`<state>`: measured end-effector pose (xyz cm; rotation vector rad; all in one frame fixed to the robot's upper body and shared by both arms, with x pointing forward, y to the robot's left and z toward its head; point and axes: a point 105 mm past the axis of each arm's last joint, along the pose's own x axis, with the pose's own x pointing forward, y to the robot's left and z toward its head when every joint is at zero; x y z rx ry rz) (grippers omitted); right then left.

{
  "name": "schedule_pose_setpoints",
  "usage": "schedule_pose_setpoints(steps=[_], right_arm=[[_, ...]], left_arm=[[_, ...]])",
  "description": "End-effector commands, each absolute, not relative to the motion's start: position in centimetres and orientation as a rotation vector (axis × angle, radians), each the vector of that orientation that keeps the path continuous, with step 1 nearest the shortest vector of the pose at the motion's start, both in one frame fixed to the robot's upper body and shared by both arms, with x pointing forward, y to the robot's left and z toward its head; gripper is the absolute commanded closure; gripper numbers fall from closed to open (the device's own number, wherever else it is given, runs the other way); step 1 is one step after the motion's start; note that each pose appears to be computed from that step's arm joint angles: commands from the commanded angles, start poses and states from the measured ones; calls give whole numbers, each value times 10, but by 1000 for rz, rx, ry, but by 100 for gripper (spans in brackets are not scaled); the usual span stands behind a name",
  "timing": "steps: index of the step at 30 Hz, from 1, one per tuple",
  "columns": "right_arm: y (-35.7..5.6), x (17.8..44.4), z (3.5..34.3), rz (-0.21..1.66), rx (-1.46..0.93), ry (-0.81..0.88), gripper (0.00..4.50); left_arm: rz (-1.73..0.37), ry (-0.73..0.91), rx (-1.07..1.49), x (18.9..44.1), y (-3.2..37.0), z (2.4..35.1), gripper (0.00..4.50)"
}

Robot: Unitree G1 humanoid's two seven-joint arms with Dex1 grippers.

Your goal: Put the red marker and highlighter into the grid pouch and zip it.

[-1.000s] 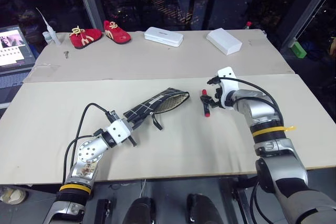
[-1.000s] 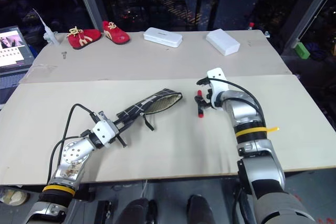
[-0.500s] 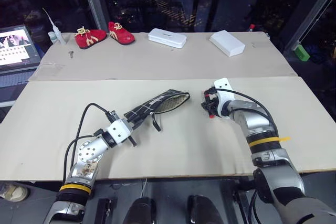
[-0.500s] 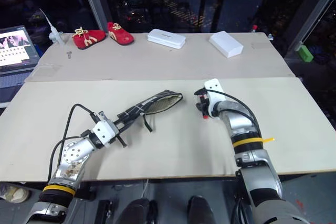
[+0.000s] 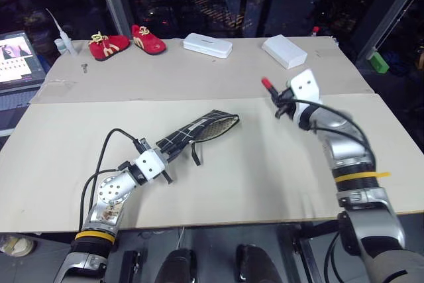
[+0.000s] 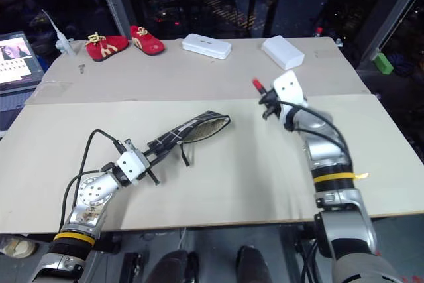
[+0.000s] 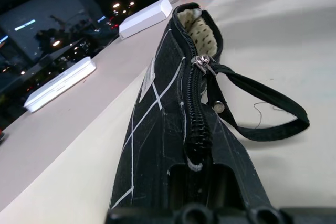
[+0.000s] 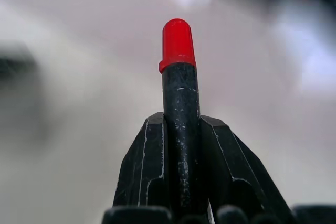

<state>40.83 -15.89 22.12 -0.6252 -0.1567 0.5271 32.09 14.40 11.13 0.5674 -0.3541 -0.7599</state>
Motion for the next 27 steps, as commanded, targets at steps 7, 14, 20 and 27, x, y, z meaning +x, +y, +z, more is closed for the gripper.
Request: schedule_pose_setpoints(steps=[7, 14, 20, 27], right_arm=[[-113, 338, 177, 1047, -1137, -258, 400], [-106, 350, 178, 1017, -1199, -290, 400], [-108, 357, 174, 1017, -1250, -278, 400], [-86, 370, 170, 1033, -1260, -303, 400]], left_arm=[[-763, -391, 556, 325, 140, 120, 450], [-774, -398, 551, 323, 135, 118, 450], [-778, -400, 548, 322, 135, 117, 450], [-796, -401, 542, 323, 129, 116, 450]])
